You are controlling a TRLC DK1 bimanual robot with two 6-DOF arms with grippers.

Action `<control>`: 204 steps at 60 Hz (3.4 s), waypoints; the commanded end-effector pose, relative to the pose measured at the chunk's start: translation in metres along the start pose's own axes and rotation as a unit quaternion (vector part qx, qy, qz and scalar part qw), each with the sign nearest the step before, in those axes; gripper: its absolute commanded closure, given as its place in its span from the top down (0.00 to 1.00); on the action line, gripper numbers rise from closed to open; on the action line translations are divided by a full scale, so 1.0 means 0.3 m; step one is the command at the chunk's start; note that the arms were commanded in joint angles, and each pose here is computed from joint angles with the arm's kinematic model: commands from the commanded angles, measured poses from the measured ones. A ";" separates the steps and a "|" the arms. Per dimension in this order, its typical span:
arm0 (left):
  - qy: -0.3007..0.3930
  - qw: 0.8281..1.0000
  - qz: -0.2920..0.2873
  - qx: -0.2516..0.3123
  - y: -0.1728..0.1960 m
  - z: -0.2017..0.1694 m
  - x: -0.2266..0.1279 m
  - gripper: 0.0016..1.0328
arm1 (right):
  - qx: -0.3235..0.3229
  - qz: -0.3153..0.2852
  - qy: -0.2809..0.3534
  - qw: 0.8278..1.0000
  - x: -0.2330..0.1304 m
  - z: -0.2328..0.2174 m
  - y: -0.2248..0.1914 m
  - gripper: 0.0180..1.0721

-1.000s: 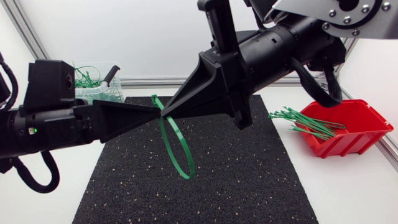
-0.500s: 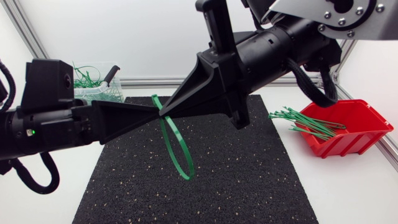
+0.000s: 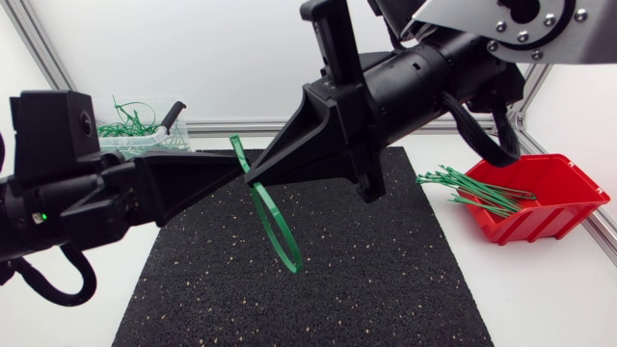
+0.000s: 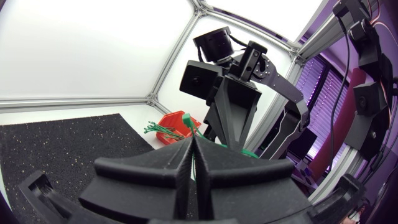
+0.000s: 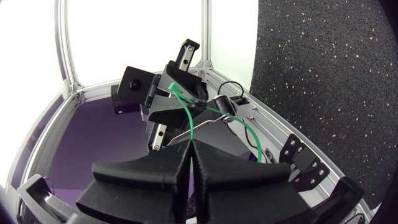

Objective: Take a green cable tie from the red box, thread the tail through the head to close it, then place it in the transparent bin on the left.

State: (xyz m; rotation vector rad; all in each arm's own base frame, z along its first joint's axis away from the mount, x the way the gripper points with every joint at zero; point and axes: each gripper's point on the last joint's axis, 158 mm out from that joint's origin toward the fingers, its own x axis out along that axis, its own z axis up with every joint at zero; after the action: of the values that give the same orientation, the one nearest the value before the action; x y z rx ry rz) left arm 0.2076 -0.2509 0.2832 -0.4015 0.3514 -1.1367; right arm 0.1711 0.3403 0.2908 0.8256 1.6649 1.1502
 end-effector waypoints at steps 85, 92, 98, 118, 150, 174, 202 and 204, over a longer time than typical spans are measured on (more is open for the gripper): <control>-0.018 0.995 -0.005 0.095 -0.114 -0.050 0.003 0.03 | 0.027 -0.004 -0.012 1.000 -0.006 0.083 0.001 0.05; -0.017 0.995 -0.003 0.094 -0.110 -0.051 0.002 0.03 | 0.026 -0.005 -0.012 1.000 -0.005 0.078 0.002 0.06; -0.020 0.995 0.009 0.093 -0.086 -0.045 -0.002 0.03 | 0.012 -0.004 -0.015 1.000 -0.016 0.056 0.021 0.14; -0.010 0.996 0.007 0.086 -0.062 -0.039 -0.022 0.03 | -0.008 0.000 -0.041 0.999 -0.087 0.035 0.030 0.35; 0.014 0.996 -0.035 0.076 -0.108 -0.036 -0.018 0.03 | 0.005 -0.013 -0.005 1.000 0.000 0.068 0.015 0.28; 0.015 0.996 -0.038 0.077 -0.111 -0.039 -0.015 0.03 | 0.002 -0.016 0.008 1.000 0.026 0.050 0.023 0.24; 0.018 0.995 -0.049 0.079 -0.137 -0.049 -0.015 0.03 | -0.006 -0.019 -0.004 1.000 0.024 0.075 0.019 0.06; 0.018 0.995 -0.051 0.080 -0.142 -0.048 -0.017 0.03 | -0.006 -0.018 -0.004 1.000 0.023 0.074 0.020 0.06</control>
State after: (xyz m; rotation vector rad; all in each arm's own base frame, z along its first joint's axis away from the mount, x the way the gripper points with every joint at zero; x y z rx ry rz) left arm 0.1701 -0.2617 0.2778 -0.2712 0.3125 -1.2349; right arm 0.1846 0.3529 0.2891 0.7968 1.6809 1.1182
